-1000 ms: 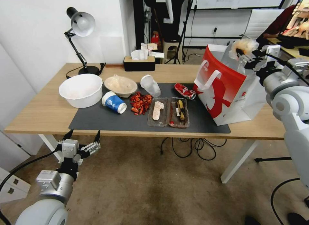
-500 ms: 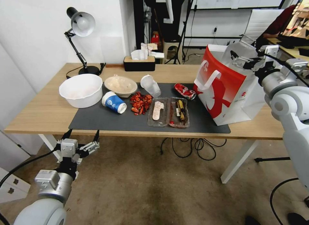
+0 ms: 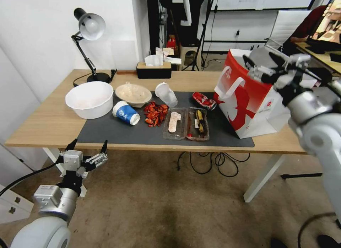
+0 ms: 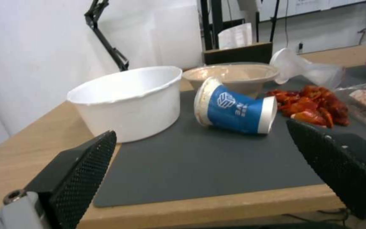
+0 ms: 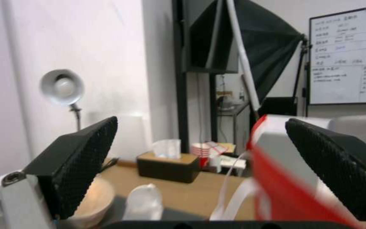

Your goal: Pick up the trash from the table and place it into the takeout bag.

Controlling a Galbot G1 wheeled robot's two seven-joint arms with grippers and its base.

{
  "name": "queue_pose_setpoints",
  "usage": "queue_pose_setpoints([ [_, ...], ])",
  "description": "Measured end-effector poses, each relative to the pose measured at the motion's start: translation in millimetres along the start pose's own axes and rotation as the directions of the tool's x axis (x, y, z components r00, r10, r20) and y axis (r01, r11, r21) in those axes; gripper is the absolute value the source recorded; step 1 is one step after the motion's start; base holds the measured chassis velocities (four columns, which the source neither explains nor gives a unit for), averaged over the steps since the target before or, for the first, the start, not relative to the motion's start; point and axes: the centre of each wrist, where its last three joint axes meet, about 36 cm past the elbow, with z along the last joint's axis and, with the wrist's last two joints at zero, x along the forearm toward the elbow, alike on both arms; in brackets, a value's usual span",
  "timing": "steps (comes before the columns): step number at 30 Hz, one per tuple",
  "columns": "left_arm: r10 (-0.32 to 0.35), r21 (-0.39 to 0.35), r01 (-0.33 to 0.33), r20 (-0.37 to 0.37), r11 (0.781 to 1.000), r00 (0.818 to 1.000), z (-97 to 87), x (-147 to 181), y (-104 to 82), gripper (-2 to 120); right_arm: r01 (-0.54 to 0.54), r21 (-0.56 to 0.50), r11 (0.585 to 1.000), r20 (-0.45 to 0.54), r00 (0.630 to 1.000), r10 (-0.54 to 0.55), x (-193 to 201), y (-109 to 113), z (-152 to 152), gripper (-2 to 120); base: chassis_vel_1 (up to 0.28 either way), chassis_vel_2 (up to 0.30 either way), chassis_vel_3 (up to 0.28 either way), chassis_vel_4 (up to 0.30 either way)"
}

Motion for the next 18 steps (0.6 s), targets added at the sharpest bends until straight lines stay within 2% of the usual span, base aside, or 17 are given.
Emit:
queue_pose_setpoints([
  [2,0.004,0.0,-0.004,0.004,1.0,1.0,0.3,-0.1,0.5,100,0.005,0.01,1.0,0.009,1.0,-0.005,9.5,4.3,5.0,100,0.0,0.0,0.0,0.0],
  [3,0.009,-0.001,-0.009,0.006,1.0,1.0,1.5,0.2,1.2,100,0.006,0.041,0.999,0.029,1.0,-0.007,29.5,9.0,21.4,100,0.0,0.0,0.0,0.0],
  [4,0.009,-0.001,-0.009,0.006,1.0,1.0,1.5,0.2,1.2,100,0.006,0.041,0.999,0.029,1.0,-0.007,29.5,9.0,21.4,100,0.0,0.0,0.0,0.0],
  [6,0.014,-0.003,-0.014,0.01,1.0,1.0,4.2,0.2,2.4,100,-0.011,0.087,0.996,0.034,0.999,0.008,54.9,13.3,49.2,100,0.0,0.0,0.0,0.0],
  [8,0.014,-0.003,-0.014,0.014,1.0,1.0,7.1,0.1,3.5,100,-0.033,0.121,0.992,0.004,0.999,0.033,85.9,18.2,87.4,100,0.0,0.0,0.0,0.0],
  [9,0.014,-0.003,-0.014,0.014,1.0,1.0,7.1,0.1,3.5,100,-0.033,0.121,0.992,0.004,0.999,0.033,85.9,18.2,87.4,100,0.0,0.0,0.0,0.0],
  [11,0.013,-0.005,-0.013,0.012,1.0,1.0,8.8,0.3,3.9,100,-0.039,0.138,0.99,-0.009,0.999,0.041,101.1,20.6,109.3,100,0.0,0.0,0.0,0.0],
  [12,0.01,-0.009,-0.01,0.005,1.0,1.0,11.7,0.9,4.3,100,-0.059,0.165,0.985,-0.027,0.998,0.065,120.0,23.1,138.4,100,0.0,0.0,0.0,0.0],
  [13,0.01,-0.009,-0.01,0.005,1.0,1.0,11.7,0.9,4.3,100,-0.059,0.165,0.985,-0.027,0.998,0.065,120.0,23.1,138.4,100,0.0,0.0,0.0,0.0],
  [16,0.02,-0.016,-0.02,0.018,1.0,1.0,22.4,1.9,5.3,100,-0.115,0.149,0.982,-0.062,0.99,0.126,140.6,32.6,172.1,100,0.0,0.0,0.0,0.0],
  [18,0.029,-0.005,-0.029,0.02,1.0,0.999,24.7,2.3,5.1,100,-0.145,0.151,0.978,-0.078,0.984,0.158,144.4,34.9,180.2,100,0.0,0.0,0.0,0.0],
])
